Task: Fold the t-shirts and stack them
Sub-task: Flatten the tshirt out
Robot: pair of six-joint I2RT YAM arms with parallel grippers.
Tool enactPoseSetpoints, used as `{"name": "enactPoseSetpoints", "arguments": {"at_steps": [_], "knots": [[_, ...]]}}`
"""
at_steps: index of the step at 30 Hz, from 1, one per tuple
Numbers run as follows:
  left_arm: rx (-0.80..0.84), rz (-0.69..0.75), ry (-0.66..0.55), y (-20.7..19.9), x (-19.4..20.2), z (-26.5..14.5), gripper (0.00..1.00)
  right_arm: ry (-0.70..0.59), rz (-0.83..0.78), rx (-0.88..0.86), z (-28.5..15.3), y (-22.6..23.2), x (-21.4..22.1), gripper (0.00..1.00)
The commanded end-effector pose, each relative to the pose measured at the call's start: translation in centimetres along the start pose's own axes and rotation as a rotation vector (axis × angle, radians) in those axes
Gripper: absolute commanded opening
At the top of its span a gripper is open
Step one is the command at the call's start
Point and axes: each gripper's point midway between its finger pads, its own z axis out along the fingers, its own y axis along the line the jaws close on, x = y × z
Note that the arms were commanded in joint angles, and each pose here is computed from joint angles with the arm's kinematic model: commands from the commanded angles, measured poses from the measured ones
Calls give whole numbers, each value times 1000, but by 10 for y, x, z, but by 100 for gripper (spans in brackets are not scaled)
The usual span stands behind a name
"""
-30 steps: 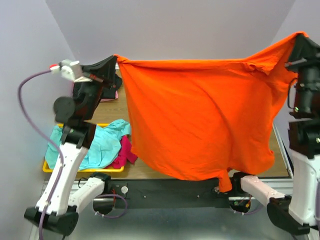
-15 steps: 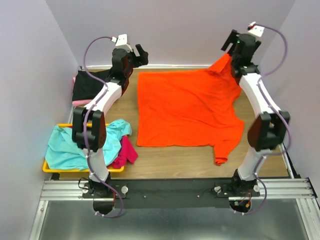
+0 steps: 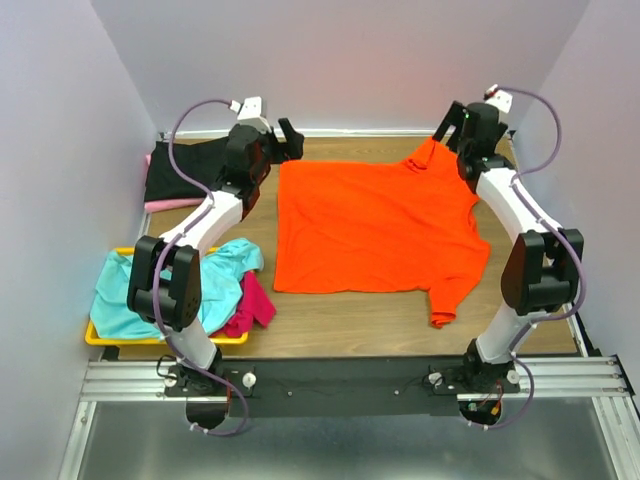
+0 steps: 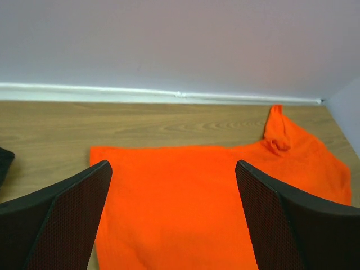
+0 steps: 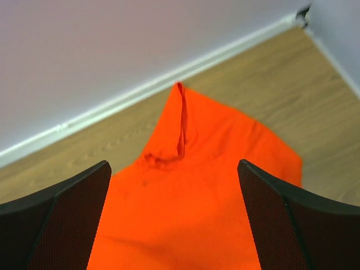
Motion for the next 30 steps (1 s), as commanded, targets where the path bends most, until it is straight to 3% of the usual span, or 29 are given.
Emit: {"name": "enactPoseSetpoints", "arguments": {"at_steps": [1,10,19,30], "knots": [[-3,-8,110,-2,55,-5,98,146,36,8,-4,-17,64,100],[-138,28,273,5,131,-20,98,317,76,39,-14,-50,131,100],[-95,-15,439,0,200,-19,98,462,140,61,-1,-80,179,100],[-143,-75,492,7,229,-24,98,596,214,76,28,-108,223,100]]}}
